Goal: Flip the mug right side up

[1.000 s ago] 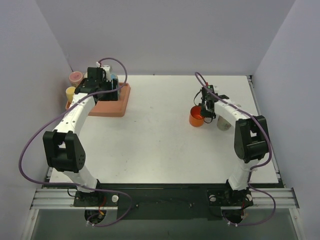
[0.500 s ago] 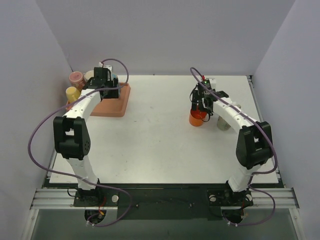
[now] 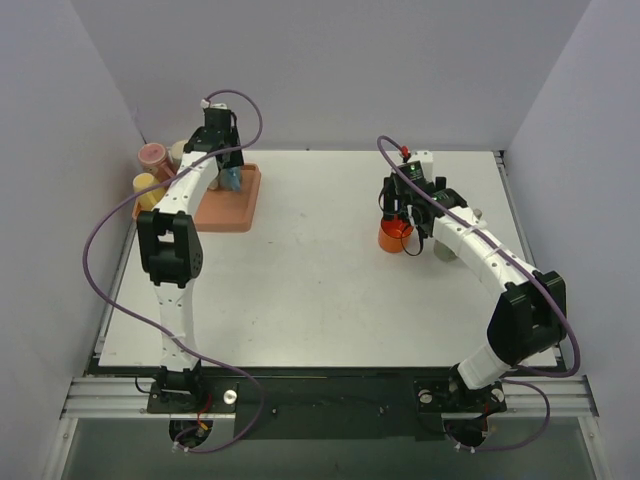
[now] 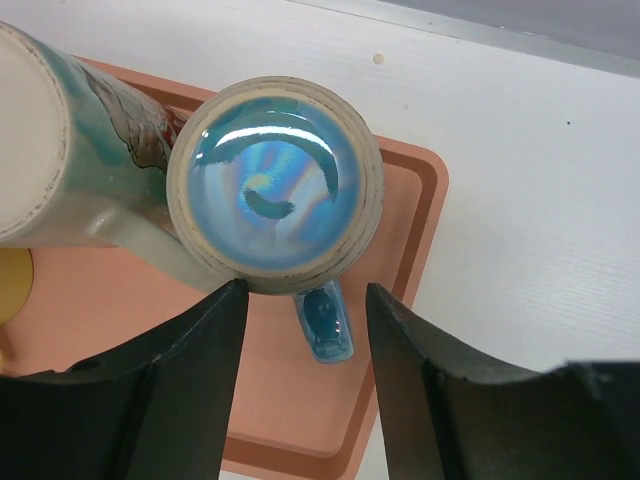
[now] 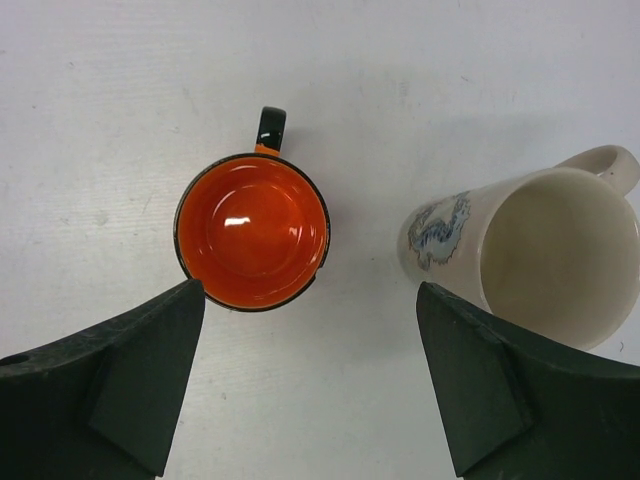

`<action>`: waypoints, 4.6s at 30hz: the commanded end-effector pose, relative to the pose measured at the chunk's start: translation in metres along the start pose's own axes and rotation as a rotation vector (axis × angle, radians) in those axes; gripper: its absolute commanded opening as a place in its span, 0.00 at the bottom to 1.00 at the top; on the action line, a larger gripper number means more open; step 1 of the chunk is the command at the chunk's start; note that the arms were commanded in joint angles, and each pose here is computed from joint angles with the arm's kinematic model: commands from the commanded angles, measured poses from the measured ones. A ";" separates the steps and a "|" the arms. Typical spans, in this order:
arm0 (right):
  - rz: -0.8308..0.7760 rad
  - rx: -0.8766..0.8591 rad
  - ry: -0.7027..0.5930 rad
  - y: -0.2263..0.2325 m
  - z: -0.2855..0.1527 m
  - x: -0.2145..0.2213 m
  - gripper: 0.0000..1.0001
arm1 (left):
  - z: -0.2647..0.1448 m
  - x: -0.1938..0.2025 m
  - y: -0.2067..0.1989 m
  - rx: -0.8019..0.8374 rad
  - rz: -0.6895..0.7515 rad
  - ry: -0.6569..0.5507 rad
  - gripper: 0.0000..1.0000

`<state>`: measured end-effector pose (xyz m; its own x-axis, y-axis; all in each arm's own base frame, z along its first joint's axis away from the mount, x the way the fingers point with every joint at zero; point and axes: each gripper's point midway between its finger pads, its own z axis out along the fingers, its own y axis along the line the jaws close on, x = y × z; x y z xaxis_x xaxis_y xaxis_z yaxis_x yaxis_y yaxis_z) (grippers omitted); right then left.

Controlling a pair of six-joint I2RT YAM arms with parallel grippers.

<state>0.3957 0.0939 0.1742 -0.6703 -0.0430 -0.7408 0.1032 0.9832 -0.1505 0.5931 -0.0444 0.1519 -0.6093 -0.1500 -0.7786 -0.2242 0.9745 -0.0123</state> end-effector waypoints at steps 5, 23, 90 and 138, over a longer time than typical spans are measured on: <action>-0.032 0.038 -0.010 -0.014 -0.009 0.007 0.81 | 0.007 0.027 0.006 -0.050 -0.051 0.097 0.59; -0.051 0.013 0.002 -0.006 -0.006 0.017 0.81 | -0.002 0.016 0.006 -0.015 -0.065 0.001 0.70; -0.432 -0.446 -1.460 0.094 -0.271 -0.066 0.81 | -0.466 0.033 -0.125 1.500 -0.150 0.447 0.00; -0.184 -0.344 -0.371 0.101 -0.080 -0.021 0.00 | -0.228 0.040 -0.039 0.640 -0.182 0.163 0.85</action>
<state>0.3299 0.2065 0.1667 -0.2211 -0.5773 -0.7860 -0.5083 0.7561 -0.4123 0.3797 -0.1705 0.2432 -0.8794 -0.3459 -0.3272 0.0406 0.6302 -0.7754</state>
